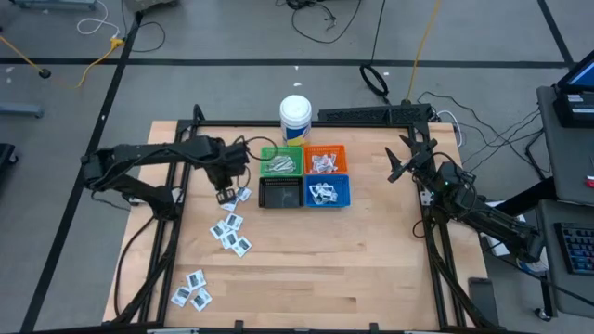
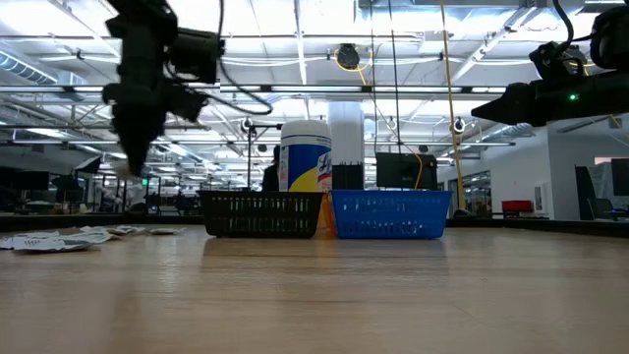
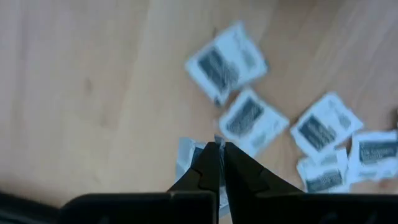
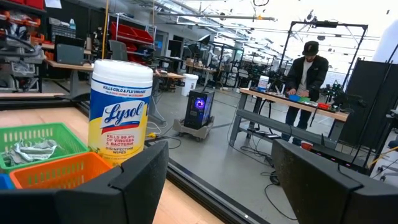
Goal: Pick & Place First Aid Supplies
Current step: Put the black towelette pack into the black basket
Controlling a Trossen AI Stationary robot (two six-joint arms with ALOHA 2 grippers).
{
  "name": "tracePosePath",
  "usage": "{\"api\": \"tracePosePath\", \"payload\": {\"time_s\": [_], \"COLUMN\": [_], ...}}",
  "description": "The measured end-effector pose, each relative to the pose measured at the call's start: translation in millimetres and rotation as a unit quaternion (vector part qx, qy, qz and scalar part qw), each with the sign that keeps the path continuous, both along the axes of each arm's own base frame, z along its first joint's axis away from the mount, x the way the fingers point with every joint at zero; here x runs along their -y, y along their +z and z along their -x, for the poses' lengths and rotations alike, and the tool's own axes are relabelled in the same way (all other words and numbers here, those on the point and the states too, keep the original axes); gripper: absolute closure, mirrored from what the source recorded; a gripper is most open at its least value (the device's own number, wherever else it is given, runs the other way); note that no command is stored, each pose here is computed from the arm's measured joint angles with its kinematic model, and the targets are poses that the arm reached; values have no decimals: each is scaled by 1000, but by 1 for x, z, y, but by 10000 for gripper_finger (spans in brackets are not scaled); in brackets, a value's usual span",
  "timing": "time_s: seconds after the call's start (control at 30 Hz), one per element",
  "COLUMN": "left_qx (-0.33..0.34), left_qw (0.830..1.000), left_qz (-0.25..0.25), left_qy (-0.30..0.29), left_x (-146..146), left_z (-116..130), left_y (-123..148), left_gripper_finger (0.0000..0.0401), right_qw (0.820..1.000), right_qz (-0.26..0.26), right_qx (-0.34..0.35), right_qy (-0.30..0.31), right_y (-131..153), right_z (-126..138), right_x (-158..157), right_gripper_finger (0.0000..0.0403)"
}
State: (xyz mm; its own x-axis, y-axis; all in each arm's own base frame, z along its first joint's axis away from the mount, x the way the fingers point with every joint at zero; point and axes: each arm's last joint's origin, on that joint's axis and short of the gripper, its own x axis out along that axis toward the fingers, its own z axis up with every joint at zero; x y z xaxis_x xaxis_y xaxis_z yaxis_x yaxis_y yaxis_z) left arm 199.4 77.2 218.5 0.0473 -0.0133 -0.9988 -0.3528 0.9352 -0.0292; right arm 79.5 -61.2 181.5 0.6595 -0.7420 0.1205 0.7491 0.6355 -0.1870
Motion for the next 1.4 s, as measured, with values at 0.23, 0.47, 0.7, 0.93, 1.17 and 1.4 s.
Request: {"api": "tracePosePath", "payload": {"time_s": [0.23, 0.47, 0.7, 0.93, 1.17, 1.4], "left_qx": [19, 30, 31, 14, 25, 45], "left_qw": [997, 995, 995, 994, 994, 994], "left_qz": [-16, -15, -14, -11, -26, -28], "left_qy": [-70, -97, -95, -104, -107, -91], "left_x": [-2, -6, -8, 3, 10, 11], "left_z": [-52, -107, -142, -162, -180, -189], "left_y": [17, 34, 39, 11, -12, -22], "left_gripper_finger": [396, 396, 396, 396, 396, 388], "right_qw": [1000, 1000, 1000, 1000, 1000, 1000], "right_qz": [0, 0, 0, 0, 0, 0], "right_qx": [0, 0, 0, 0, 0, 0], "right_qy": [0, 0, 0, 0, 0, 0], "right_y": [0, 0, 0, 0, 0, 0], "right_z": [0, 0, 0, 0, 0, 0], "right_x": [0, 0, 0, 0, 0, 0], "right_gripper_finger": [124, 124, 124, 124, 124, 124]}}
